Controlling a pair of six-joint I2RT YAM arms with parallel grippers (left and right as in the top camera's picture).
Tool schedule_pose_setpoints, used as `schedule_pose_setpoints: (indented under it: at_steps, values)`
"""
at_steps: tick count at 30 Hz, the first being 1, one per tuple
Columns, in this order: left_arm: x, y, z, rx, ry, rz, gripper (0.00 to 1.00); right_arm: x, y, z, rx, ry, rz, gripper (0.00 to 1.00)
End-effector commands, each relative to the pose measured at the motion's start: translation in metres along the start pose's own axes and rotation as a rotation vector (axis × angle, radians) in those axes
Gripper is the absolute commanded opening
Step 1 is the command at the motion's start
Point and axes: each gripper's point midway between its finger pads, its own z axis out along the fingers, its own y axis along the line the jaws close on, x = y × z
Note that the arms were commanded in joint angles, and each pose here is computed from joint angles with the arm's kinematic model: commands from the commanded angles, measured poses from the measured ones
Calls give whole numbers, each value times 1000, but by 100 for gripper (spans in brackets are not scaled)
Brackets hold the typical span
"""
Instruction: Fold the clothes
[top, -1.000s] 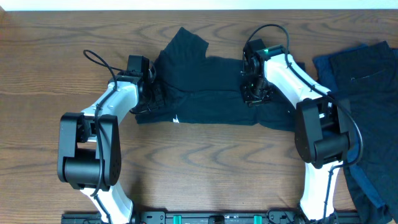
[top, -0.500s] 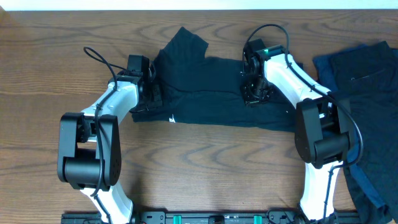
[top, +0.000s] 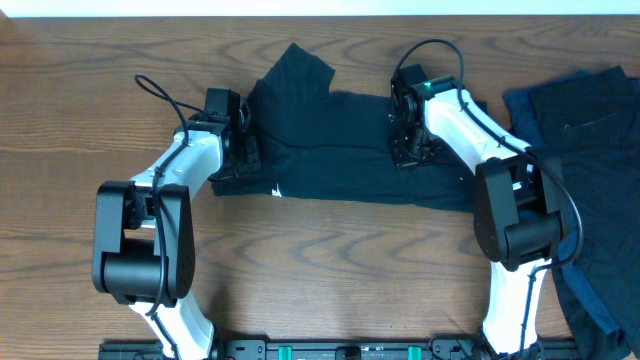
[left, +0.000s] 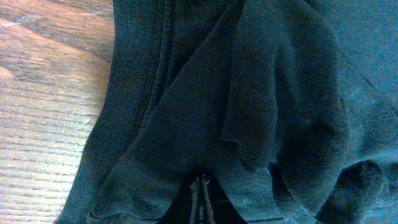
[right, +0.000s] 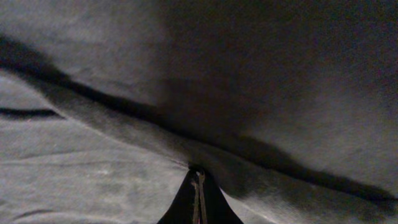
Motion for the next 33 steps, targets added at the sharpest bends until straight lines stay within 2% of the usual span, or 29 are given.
schedule_pose_setpoints:
  at_steps: [1,13,22,27,33]
  values:
    - [21,29,24,-117,77,-1,6,-1,-11,-3,44,-15,10,1]
    - [21,29,24,-116,75,-1,6,-27,-34,-5,73,-114,61,1]
    - [21,28,24,-116,75,-9,6,-39,-34,-63,66,-120,63,1]
    - [21,28,24,-116,75,-9,6,-15,-34,-71,72,-23,104,1]
    - [21,28,24,-116,74,-9,6,16,-38,-51,93,95,132,1]
